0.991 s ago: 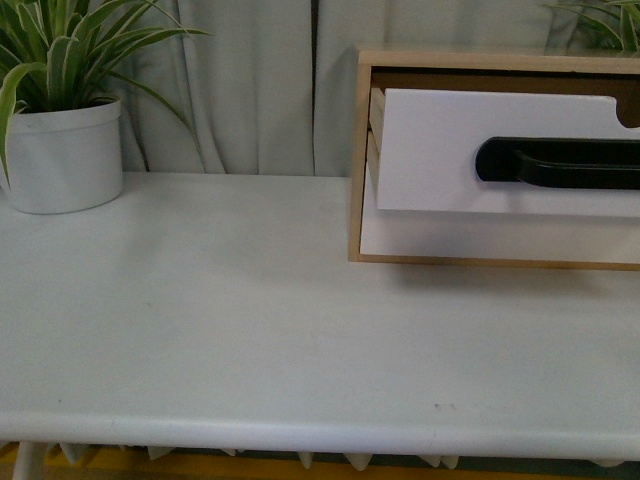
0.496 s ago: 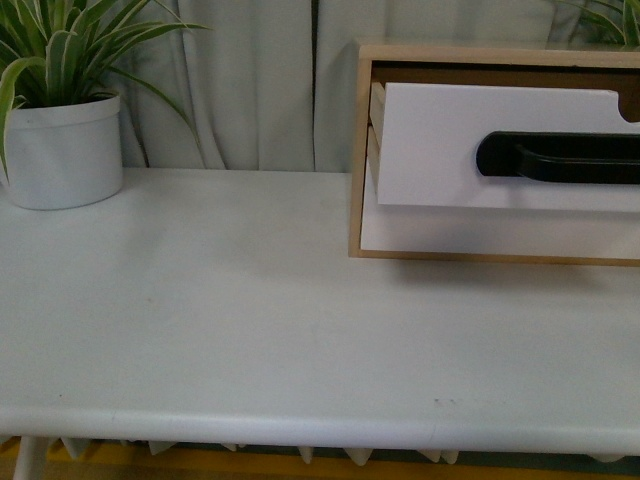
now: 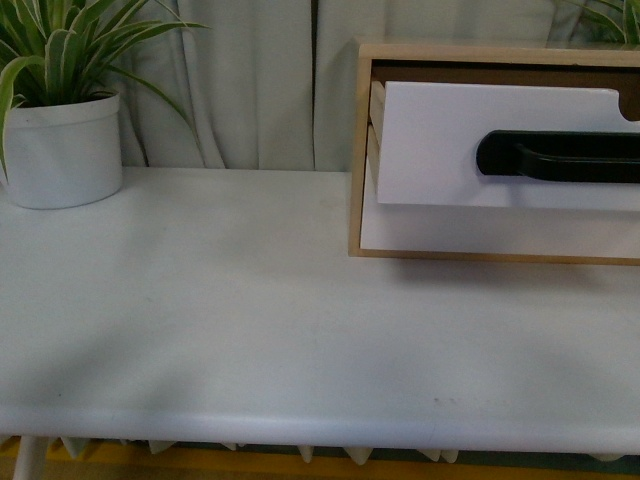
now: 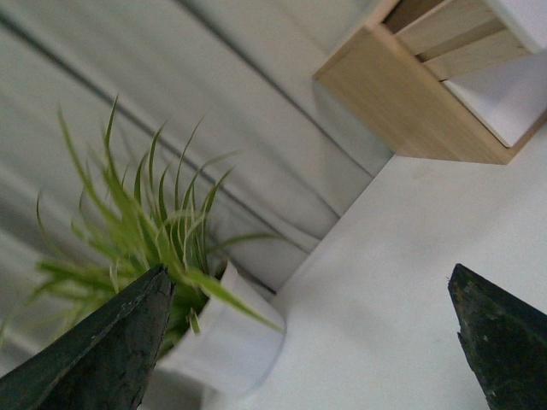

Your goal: Close drawer sideways

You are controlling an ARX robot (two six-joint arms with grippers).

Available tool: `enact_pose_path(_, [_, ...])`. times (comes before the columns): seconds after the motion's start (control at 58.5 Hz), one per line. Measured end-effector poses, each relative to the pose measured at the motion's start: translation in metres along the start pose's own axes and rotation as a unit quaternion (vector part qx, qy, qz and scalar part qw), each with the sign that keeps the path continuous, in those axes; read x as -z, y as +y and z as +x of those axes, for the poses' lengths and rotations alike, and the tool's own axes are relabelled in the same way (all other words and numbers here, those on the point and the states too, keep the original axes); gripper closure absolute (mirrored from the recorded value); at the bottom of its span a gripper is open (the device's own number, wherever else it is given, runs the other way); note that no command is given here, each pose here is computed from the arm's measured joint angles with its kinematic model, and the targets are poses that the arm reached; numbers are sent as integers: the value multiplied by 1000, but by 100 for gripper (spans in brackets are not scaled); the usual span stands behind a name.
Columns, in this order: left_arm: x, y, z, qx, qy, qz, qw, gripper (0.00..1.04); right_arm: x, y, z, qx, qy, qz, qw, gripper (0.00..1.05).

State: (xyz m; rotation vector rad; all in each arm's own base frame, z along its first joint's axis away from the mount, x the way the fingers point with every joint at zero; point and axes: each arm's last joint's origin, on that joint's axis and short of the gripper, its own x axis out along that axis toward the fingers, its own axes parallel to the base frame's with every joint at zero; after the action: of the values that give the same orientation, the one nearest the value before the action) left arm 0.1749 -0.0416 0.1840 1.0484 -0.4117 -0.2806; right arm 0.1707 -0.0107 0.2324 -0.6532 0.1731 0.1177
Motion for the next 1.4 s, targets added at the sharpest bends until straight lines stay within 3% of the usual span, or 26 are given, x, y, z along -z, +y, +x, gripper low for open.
enact_pose_path(0.205, [9, -8, 31, 66, -36, 121, 990, 6, -16, -21, 11, -7, -6, -73, 997, 9])
enact_pose_path(0.496, [8, -6, 69, 96, -44, 153, 983, 6, -27, -52, 32, -15, 8, -82, 996, 9])
enact_pose_path(0.752, [-21, -6, 94, 99, -69, 129, 984, 6, -30, -72, 47, -7, 22, -93, 995, 9])
enact_pose_path(1.248, [-86, -11, 134, 94, -127, 61, 986, 6, -25, -75, 49, -24, 41, -100, 994, 9])
enact_pose_path(1.402, [-94, -17, 148, 97, -134, 63, 984, 6, -25, -75, 50, -24, 41, -94, 994, 9])
